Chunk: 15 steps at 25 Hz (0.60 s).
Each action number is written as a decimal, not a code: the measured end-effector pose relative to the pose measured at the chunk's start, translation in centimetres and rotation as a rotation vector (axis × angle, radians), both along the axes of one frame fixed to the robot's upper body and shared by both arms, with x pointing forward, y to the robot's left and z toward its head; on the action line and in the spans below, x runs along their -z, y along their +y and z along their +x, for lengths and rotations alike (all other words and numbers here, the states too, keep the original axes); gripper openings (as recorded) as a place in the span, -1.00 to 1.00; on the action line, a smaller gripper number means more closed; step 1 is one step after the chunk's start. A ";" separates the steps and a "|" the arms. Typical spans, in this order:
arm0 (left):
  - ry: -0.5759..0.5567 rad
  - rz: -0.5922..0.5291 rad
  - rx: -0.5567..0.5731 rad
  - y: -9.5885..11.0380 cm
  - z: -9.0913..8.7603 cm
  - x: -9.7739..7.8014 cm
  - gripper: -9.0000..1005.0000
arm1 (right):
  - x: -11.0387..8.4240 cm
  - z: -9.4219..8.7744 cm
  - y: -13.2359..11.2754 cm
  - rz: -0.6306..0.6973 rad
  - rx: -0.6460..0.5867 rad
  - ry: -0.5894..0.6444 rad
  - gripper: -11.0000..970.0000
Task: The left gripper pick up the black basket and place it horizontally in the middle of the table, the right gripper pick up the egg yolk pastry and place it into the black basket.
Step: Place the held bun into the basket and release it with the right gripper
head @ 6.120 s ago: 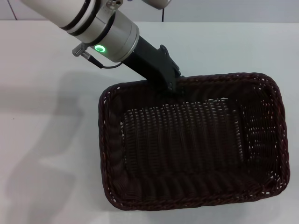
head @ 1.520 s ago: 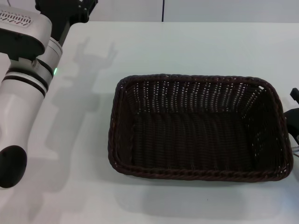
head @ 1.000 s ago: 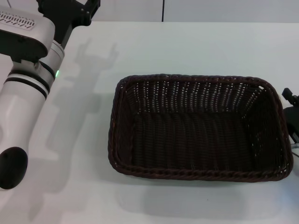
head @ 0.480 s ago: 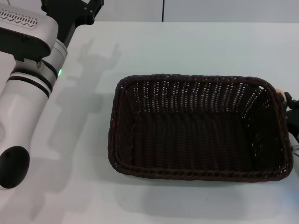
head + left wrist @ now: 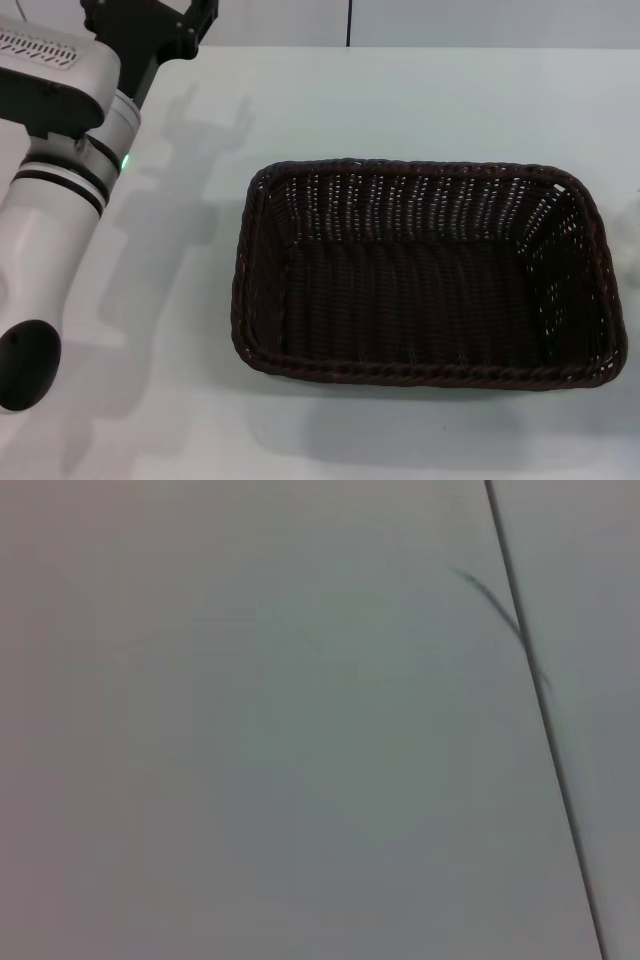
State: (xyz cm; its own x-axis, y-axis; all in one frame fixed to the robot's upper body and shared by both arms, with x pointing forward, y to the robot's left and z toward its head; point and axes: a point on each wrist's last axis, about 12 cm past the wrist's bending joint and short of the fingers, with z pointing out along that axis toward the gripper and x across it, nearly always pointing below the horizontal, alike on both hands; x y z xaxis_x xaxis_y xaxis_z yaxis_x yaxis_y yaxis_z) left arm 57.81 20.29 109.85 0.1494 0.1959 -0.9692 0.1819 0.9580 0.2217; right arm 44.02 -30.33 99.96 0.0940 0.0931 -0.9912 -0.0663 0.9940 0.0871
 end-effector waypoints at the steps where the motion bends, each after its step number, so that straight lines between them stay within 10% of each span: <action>1: 0.002 -0.002 -0.002 0.1 -0.1 0.1 0.60 | -0.4 -0.6 -0.1 0.005 0.006 -0.042 -0.89; 8: 0.012 -0.014 -0.039 1.1 -0.7 0.6 0.60 | -3.3 -4.1 1.4 0.038 -0.069 -0.343 -0.91; 15: -0.004 -0.020 -0.093 2.6 -1.7 1.3 0.60 | -4.1 -3.7 3.6 0.087 -0.217 -0.392 -0.92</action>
